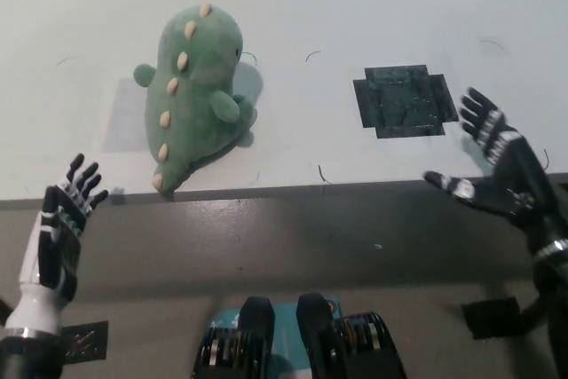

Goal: Use both hands to pick up a dinasour on the right side and move it to the left side

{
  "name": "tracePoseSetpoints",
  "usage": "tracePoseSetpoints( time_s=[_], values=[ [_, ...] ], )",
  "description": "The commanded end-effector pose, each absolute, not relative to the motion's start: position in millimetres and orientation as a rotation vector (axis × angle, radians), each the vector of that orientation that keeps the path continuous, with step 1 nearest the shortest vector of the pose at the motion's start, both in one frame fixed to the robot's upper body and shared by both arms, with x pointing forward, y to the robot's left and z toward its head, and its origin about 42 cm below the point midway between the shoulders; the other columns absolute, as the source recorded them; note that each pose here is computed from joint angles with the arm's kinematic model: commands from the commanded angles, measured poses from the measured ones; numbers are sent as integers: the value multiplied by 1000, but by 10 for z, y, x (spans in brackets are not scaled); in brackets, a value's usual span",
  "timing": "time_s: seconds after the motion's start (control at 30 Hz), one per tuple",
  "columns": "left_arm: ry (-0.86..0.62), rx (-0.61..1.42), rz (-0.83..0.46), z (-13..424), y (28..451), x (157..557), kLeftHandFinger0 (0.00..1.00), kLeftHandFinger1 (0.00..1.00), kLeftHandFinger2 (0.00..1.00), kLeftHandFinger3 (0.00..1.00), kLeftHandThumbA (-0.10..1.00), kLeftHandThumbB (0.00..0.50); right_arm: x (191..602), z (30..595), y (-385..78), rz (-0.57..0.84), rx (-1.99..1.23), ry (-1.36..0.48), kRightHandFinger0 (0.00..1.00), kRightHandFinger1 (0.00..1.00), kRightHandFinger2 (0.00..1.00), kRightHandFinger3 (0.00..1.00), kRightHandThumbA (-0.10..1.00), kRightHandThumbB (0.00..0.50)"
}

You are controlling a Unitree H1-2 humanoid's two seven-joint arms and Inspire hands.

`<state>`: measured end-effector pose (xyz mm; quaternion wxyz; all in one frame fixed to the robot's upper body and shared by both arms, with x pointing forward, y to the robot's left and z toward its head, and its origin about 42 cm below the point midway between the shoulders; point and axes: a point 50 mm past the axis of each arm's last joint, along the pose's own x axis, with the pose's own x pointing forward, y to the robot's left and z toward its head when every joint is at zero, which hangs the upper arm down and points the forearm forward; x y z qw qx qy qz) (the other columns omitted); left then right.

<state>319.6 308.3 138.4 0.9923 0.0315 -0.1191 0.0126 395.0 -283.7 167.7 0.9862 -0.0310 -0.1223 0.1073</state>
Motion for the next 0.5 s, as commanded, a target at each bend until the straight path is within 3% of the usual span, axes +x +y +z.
tracePoseSetpoints(
  time_s=[0.0, 0.13, 0.37, 0.47],
  values=[
    [-333, 73, 28, 1486, 3016, 3186, 1000, 1000, 1000, 1000, 1000, 439, 3879, 1910, -3016, 261, -19, -329, 1000, 1000, 1000, 1000, 1000, 93],
    [-336, 33, 26, 1419, 2977, 3184, 1000, 1000, 1000, 1000, 1000, 454, 3785, 1897, -3130, 262, -33, -315, 1000, 1000, 1000, 1000, 1000, 80],
    [-324, -80, 17, 1266, 2826, 3253, 1000, 1000, 1000, 1000, 1000, 340, 3544, 1713, -3354, 212, -107, -269, 1000, 1000, 1000, 1000, 1000, 110],
    [-294, -88, 11, 1187, 2786, 3246, 1000, 1000, 1000, 1000, 1000, 364, 3422, 1595, -3427, 195, -130, -248, 1000, 1000, 1000, 1000, 1000, 132]
  ],
)
